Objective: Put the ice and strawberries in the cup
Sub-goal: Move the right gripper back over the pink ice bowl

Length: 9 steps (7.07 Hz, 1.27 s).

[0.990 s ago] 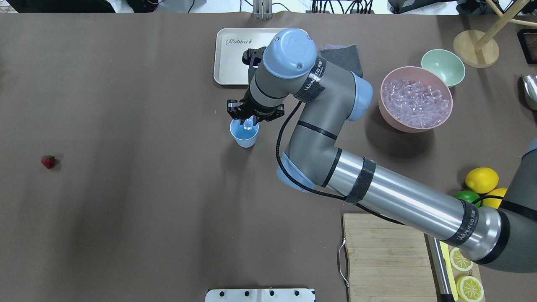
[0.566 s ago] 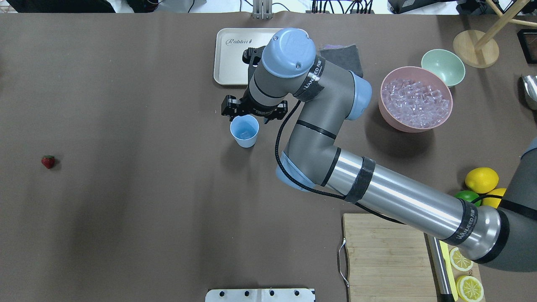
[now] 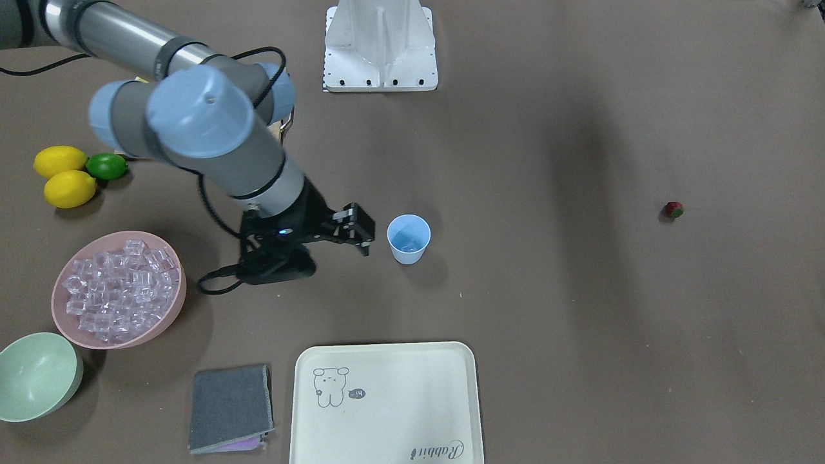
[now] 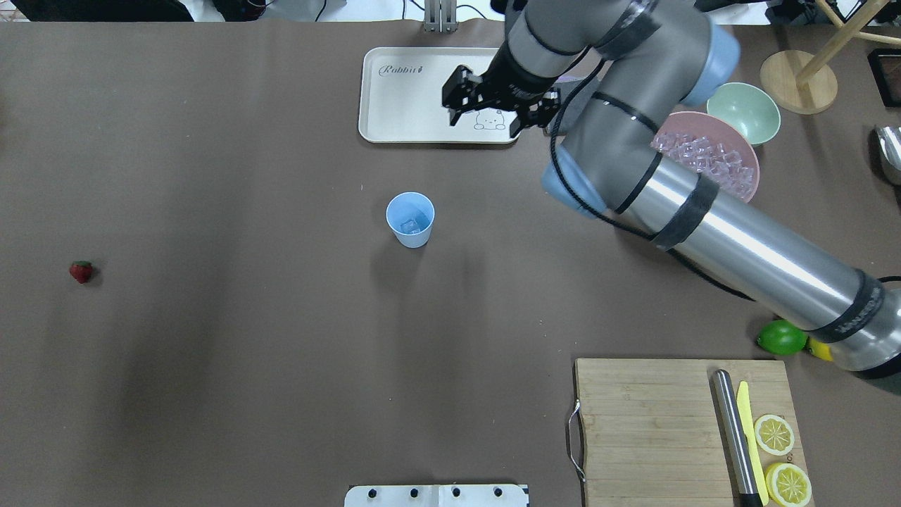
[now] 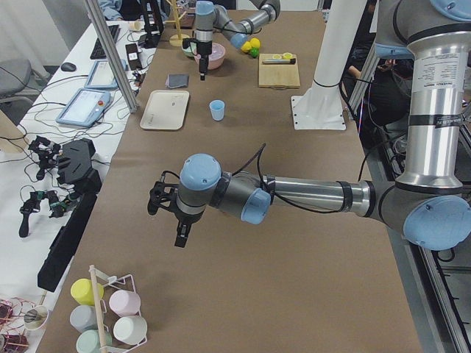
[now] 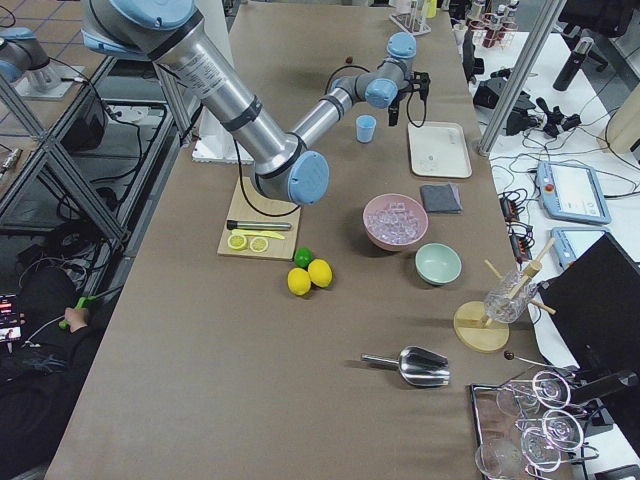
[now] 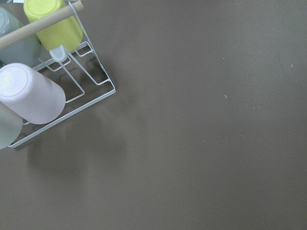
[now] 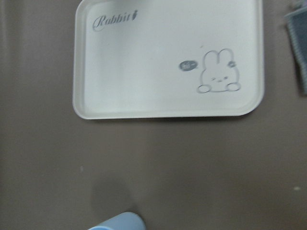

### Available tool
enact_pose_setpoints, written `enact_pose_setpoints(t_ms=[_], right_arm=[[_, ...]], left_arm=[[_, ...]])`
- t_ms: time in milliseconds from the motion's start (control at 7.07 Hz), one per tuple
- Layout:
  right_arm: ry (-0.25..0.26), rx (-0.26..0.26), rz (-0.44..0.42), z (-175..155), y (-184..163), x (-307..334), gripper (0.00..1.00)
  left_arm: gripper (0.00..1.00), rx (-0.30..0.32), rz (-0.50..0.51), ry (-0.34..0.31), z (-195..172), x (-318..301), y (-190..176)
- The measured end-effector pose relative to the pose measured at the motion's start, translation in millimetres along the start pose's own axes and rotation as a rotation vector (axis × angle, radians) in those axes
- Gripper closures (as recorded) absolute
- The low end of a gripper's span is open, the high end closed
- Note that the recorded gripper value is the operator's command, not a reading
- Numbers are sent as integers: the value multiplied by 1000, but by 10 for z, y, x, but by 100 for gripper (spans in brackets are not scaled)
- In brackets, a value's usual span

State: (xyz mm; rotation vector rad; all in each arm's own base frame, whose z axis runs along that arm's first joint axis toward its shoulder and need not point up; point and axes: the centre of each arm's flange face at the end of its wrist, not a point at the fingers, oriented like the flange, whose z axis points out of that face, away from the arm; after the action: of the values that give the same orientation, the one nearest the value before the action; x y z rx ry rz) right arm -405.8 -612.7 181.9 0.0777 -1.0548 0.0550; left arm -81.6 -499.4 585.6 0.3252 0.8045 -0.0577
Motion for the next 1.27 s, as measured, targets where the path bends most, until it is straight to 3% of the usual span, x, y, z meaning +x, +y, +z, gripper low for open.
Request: enact_pose_setpoints(t_ms=[283, 566, 707, 990, 1272], right_arm=[[168, -26, -59, -547, -142, 904, 1], [311, -88, -148, -725, -39, 1835, 1], [331, -128, -153, -704, -48, 2218, 1], [326, -178, -101, -627, -139, 2592, 2], [300, -171, -136, -378, -238, 2663, 2]], left_arm=[[2, 3, 3, 1, -12, 13, 1], [2, 6, 6, 2, -25, 27, -3], [2, 8, 7, 3, -31, 35, -8], [2, 11, 11, 3, -44, 49, -17], [2, 14, 14, 3, -51, 65, -37]])
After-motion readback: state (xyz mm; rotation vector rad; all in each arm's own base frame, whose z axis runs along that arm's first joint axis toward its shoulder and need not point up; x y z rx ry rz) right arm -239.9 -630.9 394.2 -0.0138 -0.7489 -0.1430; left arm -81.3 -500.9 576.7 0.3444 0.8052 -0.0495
